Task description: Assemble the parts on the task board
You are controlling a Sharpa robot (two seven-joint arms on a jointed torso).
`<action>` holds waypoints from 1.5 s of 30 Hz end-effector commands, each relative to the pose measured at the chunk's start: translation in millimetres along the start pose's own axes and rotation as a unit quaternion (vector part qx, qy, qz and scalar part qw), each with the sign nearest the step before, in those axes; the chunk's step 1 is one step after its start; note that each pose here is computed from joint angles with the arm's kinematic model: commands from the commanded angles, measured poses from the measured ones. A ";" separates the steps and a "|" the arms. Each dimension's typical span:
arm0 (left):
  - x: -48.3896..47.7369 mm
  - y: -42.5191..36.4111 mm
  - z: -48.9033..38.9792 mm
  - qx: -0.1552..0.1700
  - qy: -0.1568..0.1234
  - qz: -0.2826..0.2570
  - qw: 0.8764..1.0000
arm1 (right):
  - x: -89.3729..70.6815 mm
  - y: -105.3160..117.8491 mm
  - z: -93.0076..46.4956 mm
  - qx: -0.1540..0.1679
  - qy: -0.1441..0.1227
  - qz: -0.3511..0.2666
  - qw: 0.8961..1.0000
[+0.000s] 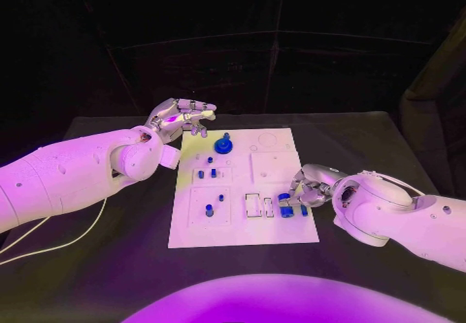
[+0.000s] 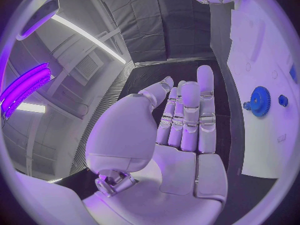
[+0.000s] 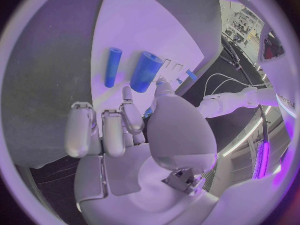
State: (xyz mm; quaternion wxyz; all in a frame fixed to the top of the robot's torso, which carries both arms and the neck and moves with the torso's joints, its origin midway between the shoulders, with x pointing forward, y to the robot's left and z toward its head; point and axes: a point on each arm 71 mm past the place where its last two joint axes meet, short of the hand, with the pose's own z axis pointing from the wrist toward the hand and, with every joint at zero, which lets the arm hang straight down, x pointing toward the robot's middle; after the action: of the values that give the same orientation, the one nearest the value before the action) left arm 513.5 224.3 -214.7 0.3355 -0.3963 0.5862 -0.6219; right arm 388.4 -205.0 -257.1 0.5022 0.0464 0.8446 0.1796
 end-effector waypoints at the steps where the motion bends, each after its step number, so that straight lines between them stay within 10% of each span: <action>1: 0.9 -1.3 0.2 0.003 0.005 -0.005 1.000 | 5.2 1.4 1.4 0.004 0.022 -0.025 0.999; 26: 0.4 0.9 -1.0 -0.004 0.010 -0.007 1.000 | 17.6 5.6 8.5 0.006 0.034 -0.071 0.997; 45: 1.8 1.5 -1.0 -0.007 0.014 -0.009 1.000 | 7.0 25.0 -13.5 -0.023 -0.040 0.054 0.997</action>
State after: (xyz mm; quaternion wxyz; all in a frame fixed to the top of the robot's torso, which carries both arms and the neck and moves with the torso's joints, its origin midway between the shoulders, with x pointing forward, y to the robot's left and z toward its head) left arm 512.1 224.6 -217.2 0.3248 -0.3968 0.5924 -0.6214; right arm 370.2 -183.9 -253.0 0.5147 0.0515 0.8312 0.2039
